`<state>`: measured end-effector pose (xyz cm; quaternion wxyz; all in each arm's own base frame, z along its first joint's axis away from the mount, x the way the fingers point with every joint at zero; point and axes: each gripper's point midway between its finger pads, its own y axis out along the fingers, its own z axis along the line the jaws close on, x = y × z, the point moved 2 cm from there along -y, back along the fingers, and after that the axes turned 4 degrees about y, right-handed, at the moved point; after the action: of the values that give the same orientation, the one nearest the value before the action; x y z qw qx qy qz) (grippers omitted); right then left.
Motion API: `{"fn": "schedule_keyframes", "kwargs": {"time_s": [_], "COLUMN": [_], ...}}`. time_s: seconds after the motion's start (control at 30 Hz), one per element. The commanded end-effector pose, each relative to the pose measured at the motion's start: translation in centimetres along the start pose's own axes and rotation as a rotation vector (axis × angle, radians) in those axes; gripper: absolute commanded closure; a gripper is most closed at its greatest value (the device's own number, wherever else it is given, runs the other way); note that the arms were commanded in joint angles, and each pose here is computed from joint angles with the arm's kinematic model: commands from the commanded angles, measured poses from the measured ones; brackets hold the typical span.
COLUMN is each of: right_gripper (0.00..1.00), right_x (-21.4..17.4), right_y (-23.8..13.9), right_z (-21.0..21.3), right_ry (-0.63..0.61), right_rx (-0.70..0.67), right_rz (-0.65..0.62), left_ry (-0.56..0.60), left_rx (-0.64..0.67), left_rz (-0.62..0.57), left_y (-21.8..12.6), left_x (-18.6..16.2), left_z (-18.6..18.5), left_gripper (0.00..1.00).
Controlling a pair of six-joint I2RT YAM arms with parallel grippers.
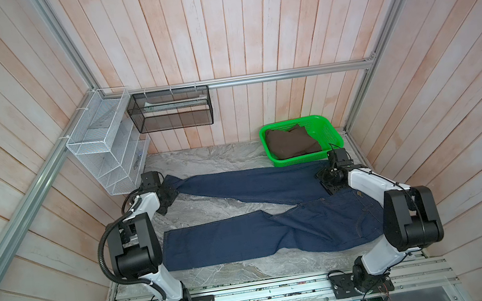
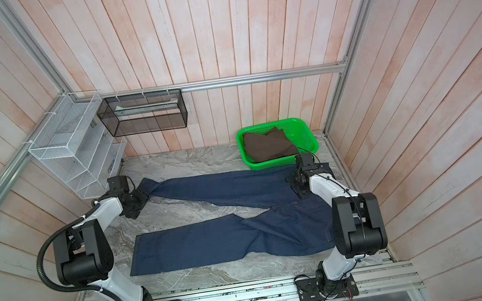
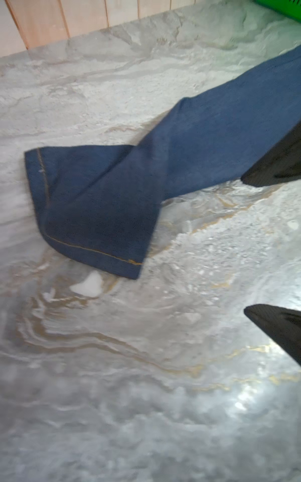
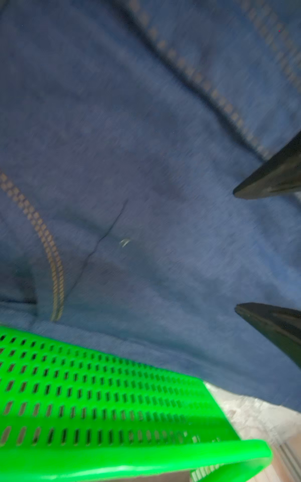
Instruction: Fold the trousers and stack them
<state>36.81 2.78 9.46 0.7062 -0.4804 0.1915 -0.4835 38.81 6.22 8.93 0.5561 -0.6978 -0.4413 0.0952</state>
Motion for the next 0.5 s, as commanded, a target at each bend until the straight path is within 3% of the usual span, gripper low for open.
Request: {"fn": "schedule_keyframes", "kwargs": {"time_s": [0.0, 0.17, 0.47], "right_gripper": [0.34, 0.33, 0.33], "right_x": [-0.1, -0.6, -0.8], "right_y": [-1.8, -3.6, -4.8], "right_z": [-2.3, -5.0, -7.7], "right_ry": [-0.059, -0.068, -0.029], "right_rx": [-0.072, -0.11, -0.115], "right_rz": [-0.037, -0.052, -0.056], "left_ry": [0.003, 0.065, 0.022], "left_rx": [-0.073, -0.051, 0.006], "left_rz": [0.001, 0.094, 0.25], "left_y": [-4.2, -7.3, -7.0], "left_x": [-2.4, -9.4, -17.7], "left_z": [-0.6, 0.6, 5.0], "left_gripper": [0.31, 0.36, 0.81]}}
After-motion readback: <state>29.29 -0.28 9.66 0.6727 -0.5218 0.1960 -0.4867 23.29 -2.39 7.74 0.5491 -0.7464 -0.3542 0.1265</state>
